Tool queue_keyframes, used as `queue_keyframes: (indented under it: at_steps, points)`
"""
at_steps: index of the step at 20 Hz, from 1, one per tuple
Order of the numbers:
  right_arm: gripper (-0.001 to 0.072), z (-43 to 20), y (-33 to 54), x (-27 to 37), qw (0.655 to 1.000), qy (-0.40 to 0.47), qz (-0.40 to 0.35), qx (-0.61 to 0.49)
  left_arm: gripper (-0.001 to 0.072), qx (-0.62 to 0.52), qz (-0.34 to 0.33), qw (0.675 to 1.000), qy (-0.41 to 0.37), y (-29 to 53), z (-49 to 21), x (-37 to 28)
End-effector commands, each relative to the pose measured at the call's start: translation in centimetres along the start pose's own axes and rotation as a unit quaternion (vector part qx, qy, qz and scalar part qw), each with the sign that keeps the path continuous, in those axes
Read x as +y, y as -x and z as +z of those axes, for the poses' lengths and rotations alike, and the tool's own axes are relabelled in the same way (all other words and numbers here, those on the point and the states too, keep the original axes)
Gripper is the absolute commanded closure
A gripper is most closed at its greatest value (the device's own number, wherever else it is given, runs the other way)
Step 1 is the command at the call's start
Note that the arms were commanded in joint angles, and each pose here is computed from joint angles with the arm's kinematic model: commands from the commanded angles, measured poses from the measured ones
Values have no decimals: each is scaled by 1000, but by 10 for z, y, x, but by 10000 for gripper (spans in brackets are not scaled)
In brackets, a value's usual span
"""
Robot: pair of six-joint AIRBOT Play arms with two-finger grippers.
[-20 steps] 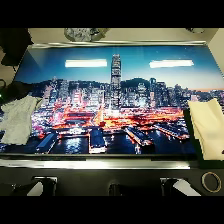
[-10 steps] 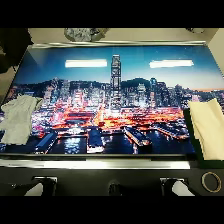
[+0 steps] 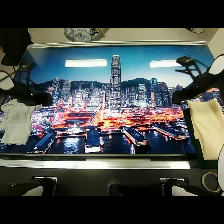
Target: Fold the shirts.
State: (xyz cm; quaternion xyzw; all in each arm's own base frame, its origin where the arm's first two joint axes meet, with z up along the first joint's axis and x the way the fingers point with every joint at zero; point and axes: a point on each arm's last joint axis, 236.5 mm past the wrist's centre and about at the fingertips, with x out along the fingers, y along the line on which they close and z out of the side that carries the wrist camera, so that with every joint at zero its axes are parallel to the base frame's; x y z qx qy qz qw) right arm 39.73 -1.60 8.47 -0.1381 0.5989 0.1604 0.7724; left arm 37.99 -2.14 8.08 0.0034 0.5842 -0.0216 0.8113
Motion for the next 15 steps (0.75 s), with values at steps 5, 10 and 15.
queue_keyframes:
  at_steps: [5,10,15]
  points:
    - [207,-2,-25,31,999,1,50,18,156,-10,-8,1000,0,-15,-18,-11]
    - [207,-2,-25,31,999,1,50,18,156,-9,-8,1000,1,-15,-18,-11]
    - [207,-2,-25,31,999,1,51,17,156,-9,-8,1000,1,-15,-18,-11]
